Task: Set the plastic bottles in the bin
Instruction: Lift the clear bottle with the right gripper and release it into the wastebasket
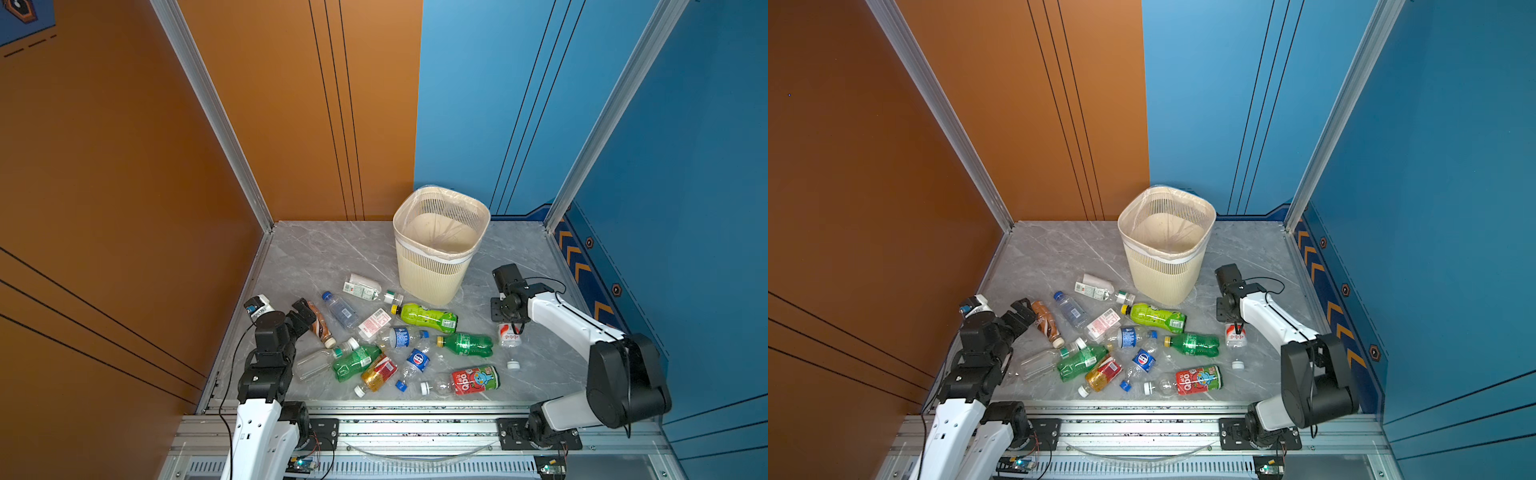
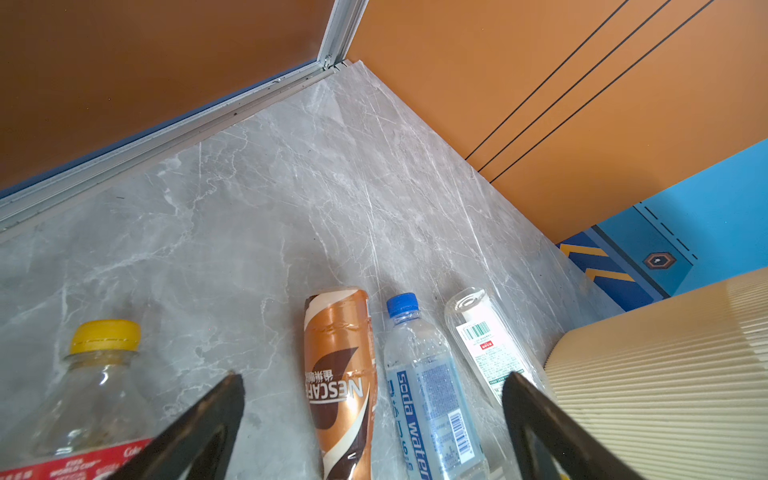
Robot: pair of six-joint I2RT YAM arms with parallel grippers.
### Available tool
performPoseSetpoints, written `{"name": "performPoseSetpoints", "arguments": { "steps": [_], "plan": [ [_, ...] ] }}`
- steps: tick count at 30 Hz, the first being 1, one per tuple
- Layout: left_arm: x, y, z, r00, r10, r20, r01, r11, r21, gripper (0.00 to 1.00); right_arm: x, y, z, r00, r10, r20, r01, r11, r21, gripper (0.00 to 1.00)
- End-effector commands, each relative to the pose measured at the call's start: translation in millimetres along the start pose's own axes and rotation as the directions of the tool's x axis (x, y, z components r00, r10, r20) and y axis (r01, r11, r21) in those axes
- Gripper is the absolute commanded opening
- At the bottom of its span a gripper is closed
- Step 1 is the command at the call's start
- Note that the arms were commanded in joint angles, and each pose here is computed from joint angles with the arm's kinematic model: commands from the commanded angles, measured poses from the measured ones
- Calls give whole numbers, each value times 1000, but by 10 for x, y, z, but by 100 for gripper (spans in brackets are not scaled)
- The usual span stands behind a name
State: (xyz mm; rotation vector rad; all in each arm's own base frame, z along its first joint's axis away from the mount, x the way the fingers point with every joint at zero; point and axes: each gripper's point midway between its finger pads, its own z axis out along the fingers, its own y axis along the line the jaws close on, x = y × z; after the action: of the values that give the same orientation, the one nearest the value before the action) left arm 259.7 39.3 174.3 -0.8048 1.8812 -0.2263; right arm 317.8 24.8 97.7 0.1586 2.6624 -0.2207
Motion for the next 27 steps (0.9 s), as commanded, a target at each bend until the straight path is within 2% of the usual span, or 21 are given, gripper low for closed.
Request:
{"name": "performPoseSetpoints", "arguments": {
  "steps": [1, 6, 11, 15, 22, 24, 25, 27],
  "plan": [
    [49, 45, 20, 1000, -9, -19, 9, 1000, -13, 98, -343, -211, -446, 988, 38, 147, -45, 998, 43, 44],
    [102, 72, 49, 999, -9, -44, 8, 1000, -24, 97, -732, -299, -1135, 931, 109, 349, -106, 994, -29, 43],
    [99, 64, 56, 999, -12, -46, 11, 1000, -20, 98, -1173, -287, -1916, 820, 186, 541, -120, 981, -154, 43],
    [163, 85, 92, 997, -18, -70, 16, 1000, -25, 98, -1573, -174, -2540, 708, 220, 671, -78, 969, -236, 43],
    [197, 45, 85, 995, -33, -96, 33, 999, -5, 98, -2311, 333, -3358, 557, 255, 790, 66, 935, -349, 44],
    [214, 32, 84, 994, -33, -104, 33, 999, 3, 98, -2492, 565, -3399, 544, 242, 803, 111, 928, -355, 45],
    [221, 39, 77, 994, -34, -108, 34, 999, 1, 98, -2596, 634, -3517, 519, 251, 817, 128, 923, -364, 45],
    [236, 42, 55, 992, -36, -120, 36, 999, -1, 98, -2766, 795, -3496, 506, 251, 825, 140, 920, -366, 45]
  ]
}}
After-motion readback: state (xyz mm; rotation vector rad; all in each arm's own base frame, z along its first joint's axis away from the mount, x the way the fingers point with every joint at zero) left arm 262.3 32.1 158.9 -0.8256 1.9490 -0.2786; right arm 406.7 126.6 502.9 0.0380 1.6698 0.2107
